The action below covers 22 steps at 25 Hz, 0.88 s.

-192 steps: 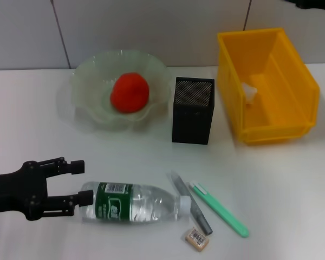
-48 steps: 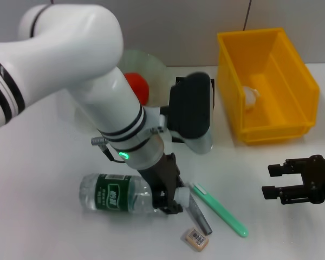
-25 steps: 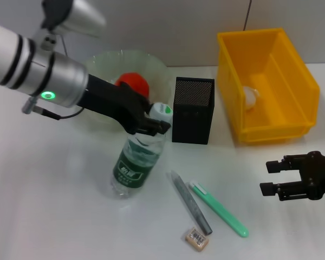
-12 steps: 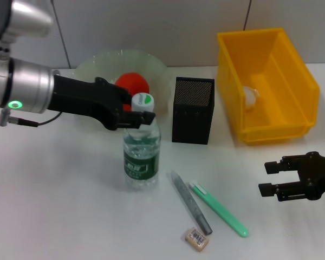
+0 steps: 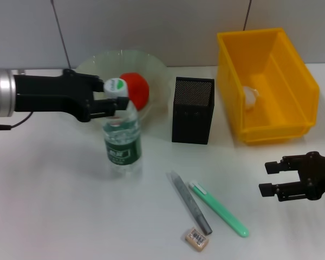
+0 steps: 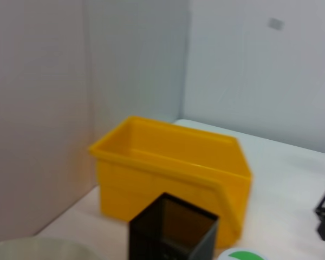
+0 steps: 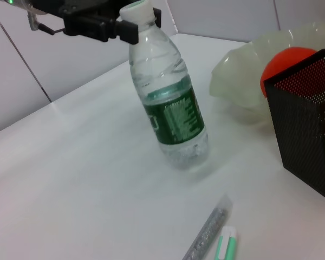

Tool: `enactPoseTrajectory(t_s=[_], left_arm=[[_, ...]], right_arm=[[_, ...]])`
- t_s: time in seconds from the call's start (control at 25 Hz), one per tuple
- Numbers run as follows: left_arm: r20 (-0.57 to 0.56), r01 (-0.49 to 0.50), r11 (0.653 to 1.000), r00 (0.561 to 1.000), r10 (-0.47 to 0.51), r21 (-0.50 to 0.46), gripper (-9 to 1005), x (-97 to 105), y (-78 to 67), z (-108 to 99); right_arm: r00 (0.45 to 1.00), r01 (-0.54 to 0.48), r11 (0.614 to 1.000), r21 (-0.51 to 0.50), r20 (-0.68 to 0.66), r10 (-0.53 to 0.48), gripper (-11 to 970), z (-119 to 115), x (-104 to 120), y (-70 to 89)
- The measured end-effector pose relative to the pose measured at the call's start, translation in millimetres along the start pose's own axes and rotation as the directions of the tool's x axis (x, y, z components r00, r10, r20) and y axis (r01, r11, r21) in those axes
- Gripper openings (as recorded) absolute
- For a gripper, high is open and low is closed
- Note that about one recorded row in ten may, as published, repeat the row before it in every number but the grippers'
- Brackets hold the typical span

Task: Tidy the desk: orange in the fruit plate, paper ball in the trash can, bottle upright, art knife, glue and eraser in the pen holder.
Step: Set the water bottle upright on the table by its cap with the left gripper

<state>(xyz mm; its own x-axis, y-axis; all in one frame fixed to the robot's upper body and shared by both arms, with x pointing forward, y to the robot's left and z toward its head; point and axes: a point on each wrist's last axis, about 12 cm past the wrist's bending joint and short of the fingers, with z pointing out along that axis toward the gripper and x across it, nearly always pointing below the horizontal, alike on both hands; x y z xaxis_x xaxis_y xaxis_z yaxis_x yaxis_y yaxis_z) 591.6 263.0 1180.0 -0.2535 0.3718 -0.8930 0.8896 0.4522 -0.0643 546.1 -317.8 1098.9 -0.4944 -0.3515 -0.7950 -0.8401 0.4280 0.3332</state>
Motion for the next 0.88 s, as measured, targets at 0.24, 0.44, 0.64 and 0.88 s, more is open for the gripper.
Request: enactPoseTrajectory(t_s=[0.24, 0.44, 0.64, 0.88], left_arm=[[0.012, 0.046, 0.994, 0.999, -0.045, -0.095, 441, 19, 5.8, -9], [0.022, 0.067, 0.988, 0.998, -0.065, -0.14, 441, 27, 8.0, -15], [0.063, 0.106, 0.976, 0.993, -0.096, -0.191, 441, 32, 13.7, -28], [0.077, 0.128, 0.968, 0.991, -0.114, -0.215, 441, 37, 15.4, -33]], right_arm=[[1.0, 0.006, 1.0, 0.0, 0.0, -0.006, 734, 0, 0, 0.0], [1.0, 0.023, 1.0, 0.005, 0.007, -0.023, 735, 1, -1, 0.0], [0.998, 0.058, 0.998, 0.039, 0.022, -0.059, 735, 5, 1, -1.4], [0.994, 0.102, 0.993, 0.061, 0.043, -0.105, 735, 13, 2, -0.3]])
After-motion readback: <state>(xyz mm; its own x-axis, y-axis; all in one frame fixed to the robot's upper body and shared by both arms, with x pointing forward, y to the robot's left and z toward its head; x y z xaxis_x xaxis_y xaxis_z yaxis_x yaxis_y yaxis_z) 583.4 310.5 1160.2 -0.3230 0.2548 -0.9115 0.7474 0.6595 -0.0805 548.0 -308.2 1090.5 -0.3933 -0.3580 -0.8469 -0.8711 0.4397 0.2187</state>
